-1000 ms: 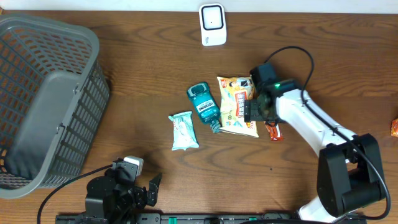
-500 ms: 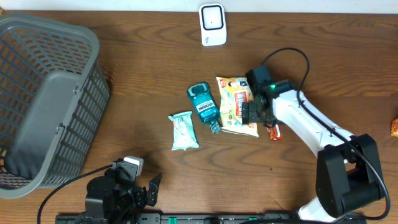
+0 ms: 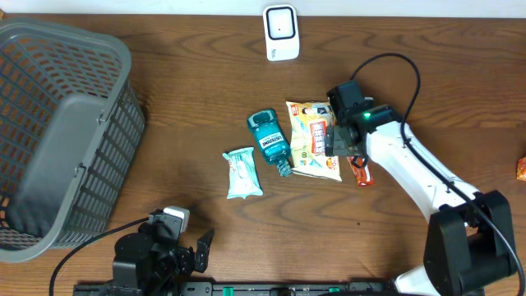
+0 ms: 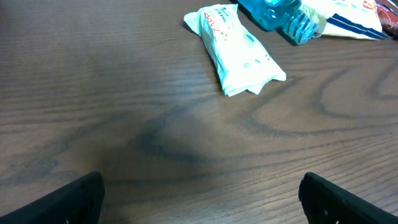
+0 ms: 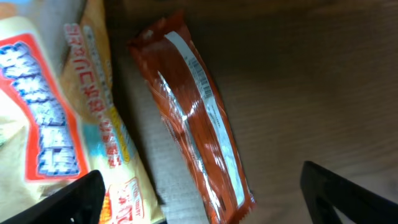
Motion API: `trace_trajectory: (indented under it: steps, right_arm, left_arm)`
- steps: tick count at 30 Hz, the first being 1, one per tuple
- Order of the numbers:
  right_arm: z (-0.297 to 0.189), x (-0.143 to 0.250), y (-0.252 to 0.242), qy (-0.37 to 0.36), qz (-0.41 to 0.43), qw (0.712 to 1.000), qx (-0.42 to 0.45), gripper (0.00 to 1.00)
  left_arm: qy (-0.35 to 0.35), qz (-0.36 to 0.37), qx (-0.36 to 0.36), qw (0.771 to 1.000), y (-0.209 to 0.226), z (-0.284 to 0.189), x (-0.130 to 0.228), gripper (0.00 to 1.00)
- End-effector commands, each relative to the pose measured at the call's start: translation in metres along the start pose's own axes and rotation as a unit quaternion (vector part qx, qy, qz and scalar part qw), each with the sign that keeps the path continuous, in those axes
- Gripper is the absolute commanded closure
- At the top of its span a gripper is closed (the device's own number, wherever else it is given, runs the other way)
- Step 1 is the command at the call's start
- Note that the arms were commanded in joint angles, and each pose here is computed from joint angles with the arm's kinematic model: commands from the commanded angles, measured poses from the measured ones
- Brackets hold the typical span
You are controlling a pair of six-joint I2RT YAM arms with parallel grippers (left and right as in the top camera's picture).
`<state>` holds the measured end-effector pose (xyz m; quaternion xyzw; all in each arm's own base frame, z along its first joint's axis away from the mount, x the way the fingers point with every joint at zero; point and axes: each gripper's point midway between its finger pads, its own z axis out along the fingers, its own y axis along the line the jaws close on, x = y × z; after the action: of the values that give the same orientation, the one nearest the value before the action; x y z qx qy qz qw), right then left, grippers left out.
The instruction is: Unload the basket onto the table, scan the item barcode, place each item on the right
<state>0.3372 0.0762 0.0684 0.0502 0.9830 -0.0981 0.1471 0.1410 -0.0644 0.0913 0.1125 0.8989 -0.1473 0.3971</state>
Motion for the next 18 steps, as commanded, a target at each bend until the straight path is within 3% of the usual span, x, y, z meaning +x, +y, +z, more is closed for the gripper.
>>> trace_trajectory:
  steps: [1, 9, 10, 14, 15, 18]
  right_arm:
    - [0.025, 0.016, -0.007, 0.015, -0.004, 0.999, 0.036, 0.09]
    - [0.064, 0.051, -0.015, 0.062, -0.025, 0.995, 0.072, 0.31]
    - [0.067, 0.054, -0.015, 0.067, -0.029, 0.995, 0.075, 0.37]
    - [0.081, 0.059, -0.013, 0.081, -0.056, 0.992, 0.079, 0.94]
    - [0.083, 0.060, -0.013, 0.082, -0.056, 0.992, 0.079, 0.99]
    - [0.080, 0.056, -0.012, 0.078, -0.059, 0.992, 0.077, 0.99]
  left_arm:
    - [0.006, -0.004, 0.002, 1.000, -0.001, 0.000, 0.003, 0.01]
    - [0.006, -0.004, 0.002, 1.000, -0.001, 0.000, 0.003, 0.01]
    - [0.006, -0.004, 0.002, 1.000, -0.001, 0.000, 0.003, 0.01]
    - [0.006, -0.003, 0.002, 1.000, -0.001, 0.000, 0.003, 0.01]
    - [0.006, -0.004, 0.002, 1.000, -0.001, 0.000, 0.003, 0.01]
    - [0.006, -0.004, 0.002, 1.000, -0.001, 0.000, 0.003, 0.01]
